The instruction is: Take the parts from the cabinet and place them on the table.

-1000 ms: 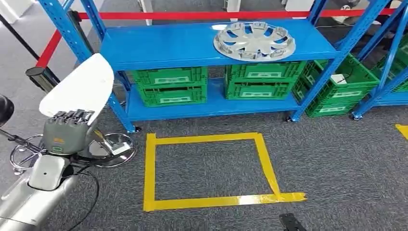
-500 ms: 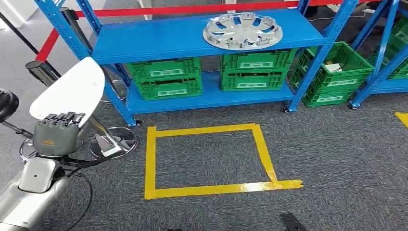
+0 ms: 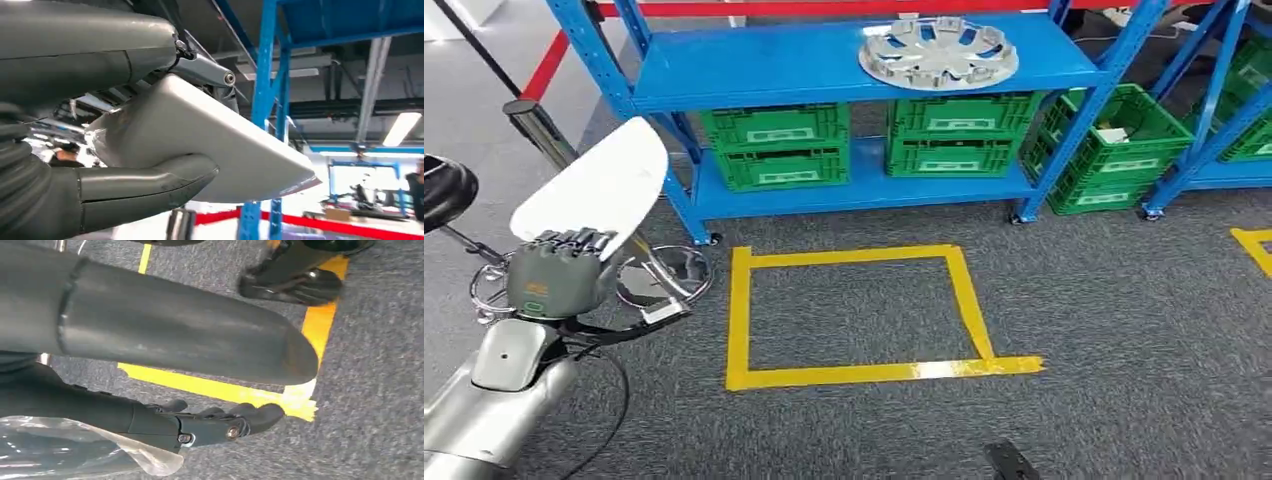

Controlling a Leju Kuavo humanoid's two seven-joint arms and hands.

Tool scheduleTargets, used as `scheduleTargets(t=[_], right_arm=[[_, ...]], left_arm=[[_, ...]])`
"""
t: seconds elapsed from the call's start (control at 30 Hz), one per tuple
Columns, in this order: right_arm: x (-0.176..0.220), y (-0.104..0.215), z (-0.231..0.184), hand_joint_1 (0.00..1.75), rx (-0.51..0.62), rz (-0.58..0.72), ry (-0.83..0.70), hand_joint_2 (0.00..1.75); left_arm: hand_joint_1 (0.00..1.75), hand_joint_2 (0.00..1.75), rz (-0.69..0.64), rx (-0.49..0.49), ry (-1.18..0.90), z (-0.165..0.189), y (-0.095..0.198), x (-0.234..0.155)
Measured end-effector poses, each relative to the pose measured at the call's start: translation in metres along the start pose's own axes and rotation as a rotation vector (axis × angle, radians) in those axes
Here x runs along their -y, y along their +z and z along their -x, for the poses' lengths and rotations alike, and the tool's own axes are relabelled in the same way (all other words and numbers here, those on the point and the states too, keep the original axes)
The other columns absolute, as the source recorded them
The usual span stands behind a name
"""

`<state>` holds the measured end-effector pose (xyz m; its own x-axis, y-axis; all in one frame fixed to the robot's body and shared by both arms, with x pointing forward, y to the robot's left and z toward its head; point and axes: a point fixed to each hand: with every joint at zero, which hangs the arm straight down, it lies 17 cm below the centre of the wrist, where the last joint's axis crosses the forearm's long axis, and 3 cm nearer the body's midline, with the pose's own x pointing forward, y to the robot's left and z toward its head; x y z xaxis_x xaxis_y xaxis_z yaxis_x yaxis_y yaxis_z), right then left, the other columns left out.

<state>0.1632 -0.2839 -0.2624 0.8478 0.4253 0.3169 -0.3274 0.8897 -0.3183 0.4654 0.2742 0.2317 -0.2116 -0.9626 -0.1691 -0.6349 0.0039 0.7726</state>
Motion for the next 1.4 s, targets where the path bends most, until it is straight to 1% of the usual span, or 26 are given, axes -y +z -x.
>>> scheduleTargets(t=[0.23, 0.43, 0.8, 1.03, 1.17, 1.27, 1.4], right_arm=[[0.002, 0.0, 0.0, 0.0, 0.009, 0.011, 0.011, 0.0], [0.002, 0.0, 0.005, 0.0, 0.001, 0.013, 0.0, 0.0], [-0.003, 0.002, 0.015, 0.0, -0.023, -0.001, 0.0, 0.0], [0.005, 0.002, 0.026, 0.0, -0.039, 0.01, -0.006, 0.0], [0.013, 0.0, 0.029, 0.0, -0.048, 0.033, 0.016, 0.0], [0.012, 0.001, 0.035, 0.0, -0.063, 0.033, 0.037, 0.0], [0.014, 0.0, 0.028, 0.0, -0.052, 0.04, 0.064, 0.0]], left_arm=[[1.75, 1.75, -0.011, -0.001, 0.024, -0.002, -0.008, -0.001], [1.75, 1.75, -0.023, -0.032, 0.056, 0.005, -0.017, -0.002], [1.75, 1.75, -0.047, -0.029, 0.065, 0.006, -0.027, -0.008], [1.75, 1.75, -0.048, 0.001, 0.074, -0.006, -0.029, -0.007], [1.75, 1.75, -0.048, 0.0, 0.067, -0.004, -0.033, -0.005], [1.75, 1.75, -0.054, -0.005, 0.066, -0.001, -0.039, -0.006], [1.75, 1.75, -0.059, -0.001, 0.053, 0.003, -0.047, -0.007]])
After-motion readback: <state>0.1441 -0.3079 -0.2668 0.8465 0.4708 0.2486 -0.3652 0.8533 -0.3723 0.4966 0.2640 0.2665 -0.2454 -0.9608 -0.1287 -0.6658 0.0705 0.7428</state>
